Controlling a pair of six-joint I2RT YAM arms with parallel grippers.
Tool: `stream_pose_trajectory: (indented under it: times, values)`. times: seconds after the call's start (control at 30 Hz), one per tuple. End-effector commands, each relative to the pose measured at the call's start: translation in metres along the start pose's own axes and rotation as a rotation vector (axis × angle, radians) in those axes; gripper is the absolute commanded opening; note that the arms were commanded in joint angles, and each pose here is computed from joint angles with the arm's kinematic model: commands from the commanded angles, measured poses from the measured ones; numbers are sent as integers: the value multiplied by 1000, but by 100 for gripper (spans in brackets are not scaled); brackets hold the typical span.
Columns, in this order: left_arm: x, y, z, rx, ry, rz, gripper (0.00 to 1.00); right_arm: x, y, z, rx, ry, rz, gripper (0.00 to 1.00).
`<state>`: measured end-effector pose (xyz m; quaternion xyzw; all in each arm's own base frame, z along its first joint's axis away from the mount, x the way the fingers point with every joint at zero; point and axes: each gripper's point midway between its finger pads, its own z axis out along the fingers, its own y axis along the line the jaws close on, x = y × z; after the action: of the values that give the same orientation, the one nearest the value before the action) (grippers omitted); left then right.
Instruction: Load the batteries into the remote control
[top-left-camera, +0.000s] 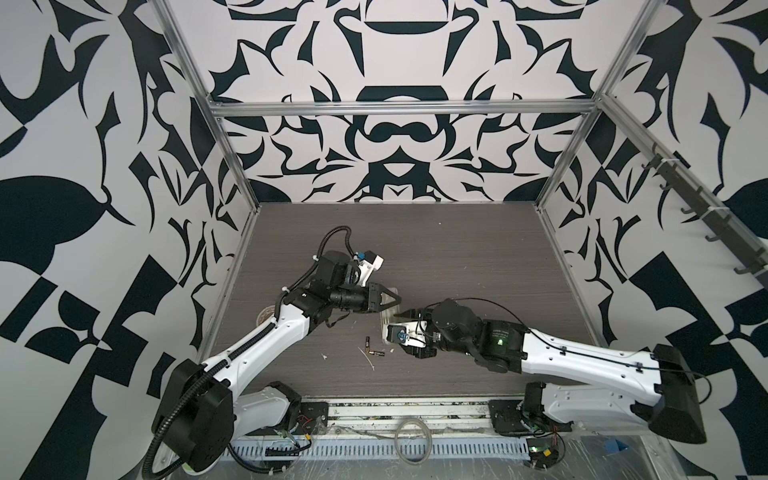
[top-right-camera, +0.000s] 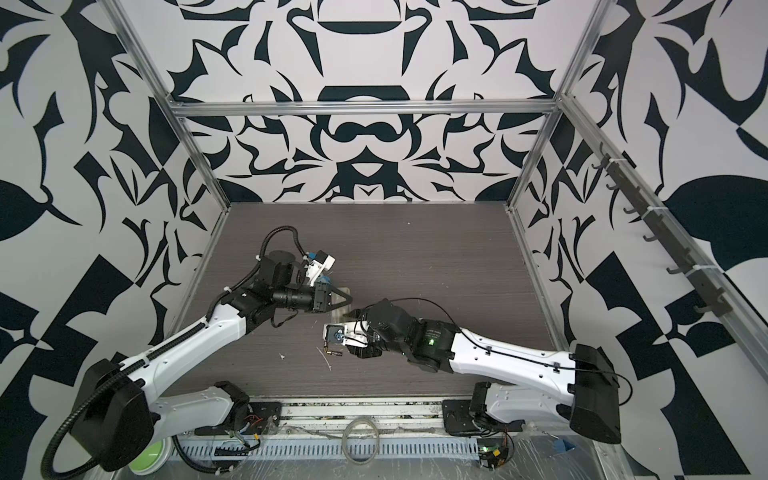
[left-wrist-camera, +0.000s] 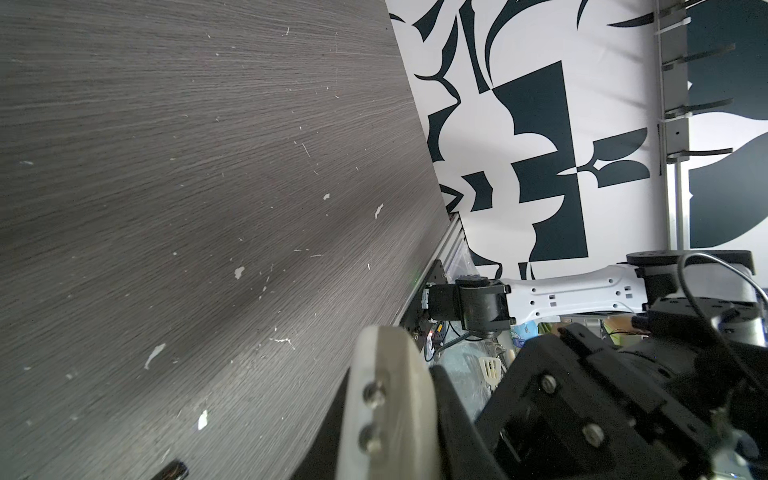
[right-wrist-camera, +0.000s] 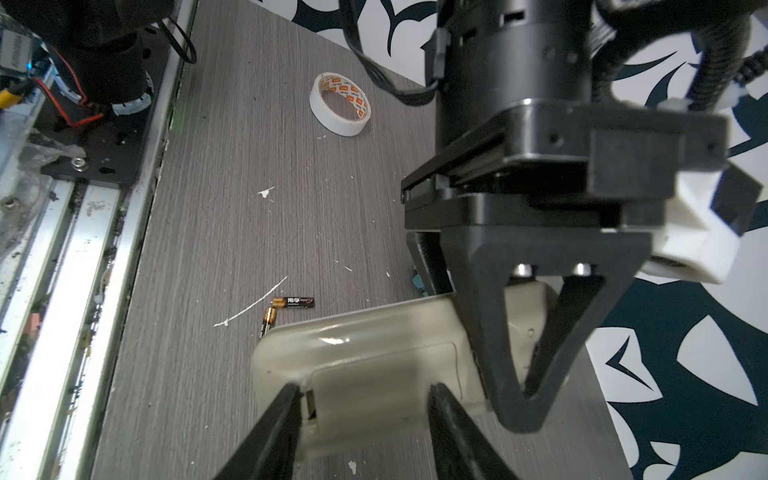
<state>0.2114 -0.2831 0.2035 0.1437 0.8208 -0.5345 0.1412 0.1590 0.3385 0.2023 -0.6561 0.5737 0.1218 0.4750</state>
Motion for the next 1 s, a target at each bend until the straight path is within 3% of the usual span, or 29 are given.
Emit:
stream_pose_trajectory:
  times: [0.0,0.97]
  values:
    - [8,-17,0,86,52,-12,0,-4,-14,4,79,22,-47,53]
    - [11,-5,1,26,57,-29,0,0,-33,1,268,85,-137,44]
